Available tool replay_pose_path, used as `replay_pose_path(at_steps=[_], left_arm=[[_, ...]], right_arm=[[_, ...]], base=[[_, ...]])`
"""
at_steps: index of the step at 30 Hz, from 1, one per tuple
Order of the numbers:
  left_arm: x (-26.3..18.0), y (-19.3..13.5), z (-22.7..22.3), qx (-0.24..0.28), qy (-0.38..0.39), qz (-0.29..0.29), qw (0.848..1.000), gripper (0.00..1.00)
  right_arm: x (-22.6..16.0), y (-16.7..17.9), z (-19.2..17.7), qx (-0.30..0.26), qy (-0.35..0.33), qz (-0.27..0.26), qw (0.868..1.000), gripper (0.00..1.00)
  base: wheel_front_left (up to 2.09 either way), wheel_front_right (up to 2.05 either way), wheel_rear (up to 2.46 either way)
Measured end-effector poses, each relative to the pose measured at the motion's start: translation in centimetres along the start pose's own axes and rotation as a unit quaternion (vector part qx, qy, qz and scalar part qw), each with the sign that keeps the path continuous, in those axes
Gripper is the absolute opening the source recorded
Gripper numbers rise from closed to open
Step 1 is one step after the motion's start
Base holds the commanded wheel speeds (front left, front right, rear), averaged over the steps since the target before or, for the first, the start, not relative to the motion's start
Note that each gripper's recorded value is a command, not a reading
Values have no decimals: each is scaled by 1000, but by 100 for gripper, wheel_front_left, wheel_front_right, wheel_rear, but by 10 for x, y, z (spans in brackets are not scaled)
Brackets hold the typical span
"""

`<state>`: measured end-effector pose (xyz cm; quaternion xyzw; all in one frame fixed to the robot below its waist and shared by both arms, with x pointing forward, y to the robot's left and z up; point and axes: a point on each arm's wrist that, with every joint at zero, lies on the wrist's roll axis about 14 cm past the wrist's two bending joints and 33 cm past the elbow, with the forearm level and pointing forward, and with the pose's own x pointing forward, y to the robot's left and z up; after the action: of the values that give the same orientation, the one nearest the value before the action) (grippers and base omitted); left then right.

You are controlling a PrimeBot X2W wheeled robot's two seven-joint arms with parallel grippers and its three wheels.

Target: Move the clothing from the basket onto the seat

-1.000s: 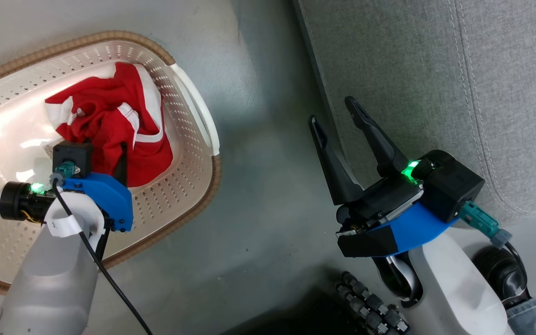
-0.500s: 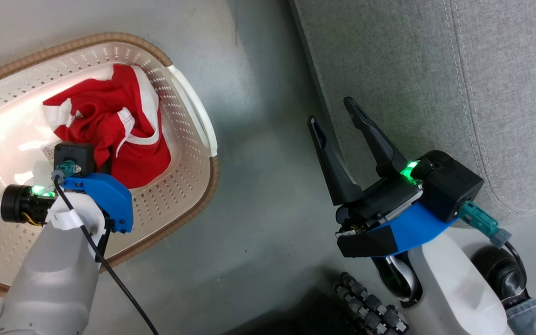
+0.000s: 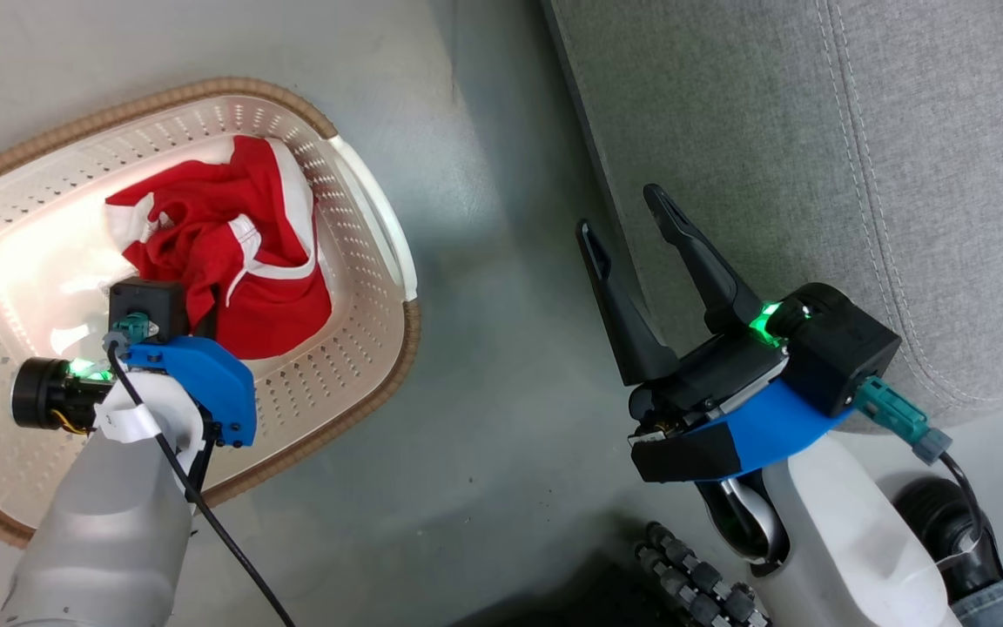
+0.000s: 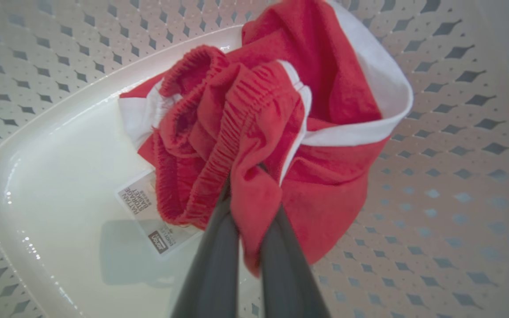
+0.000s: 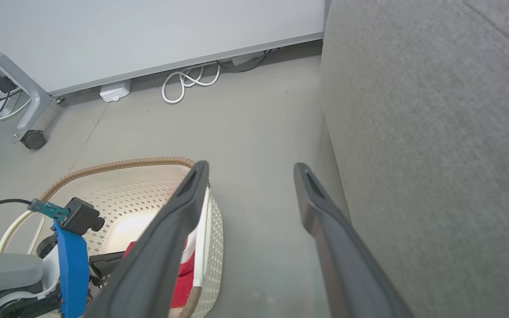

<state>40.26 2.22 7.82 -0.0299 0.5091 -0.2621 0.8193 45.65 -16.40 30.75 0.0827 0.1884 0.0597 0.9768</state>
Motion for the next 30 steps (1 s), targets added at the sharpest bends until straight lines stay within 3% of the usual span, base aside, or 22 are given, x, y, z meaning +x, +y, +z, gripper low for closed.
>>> replay_pose_path(at_steps=[13, 30], left_arm=[[-36, -16, 28, 3, -36, 1, 999, 0], [-145, -67, 72, 25, -147, -2, 989, 0]], right_arm=[[-7, 14, 39, -18, -44, 16, 999, 100], [-60, 56, 104, -31, -122, 54, 991, 100]], base=[[0, 0, 0], [0, 0, 0]])
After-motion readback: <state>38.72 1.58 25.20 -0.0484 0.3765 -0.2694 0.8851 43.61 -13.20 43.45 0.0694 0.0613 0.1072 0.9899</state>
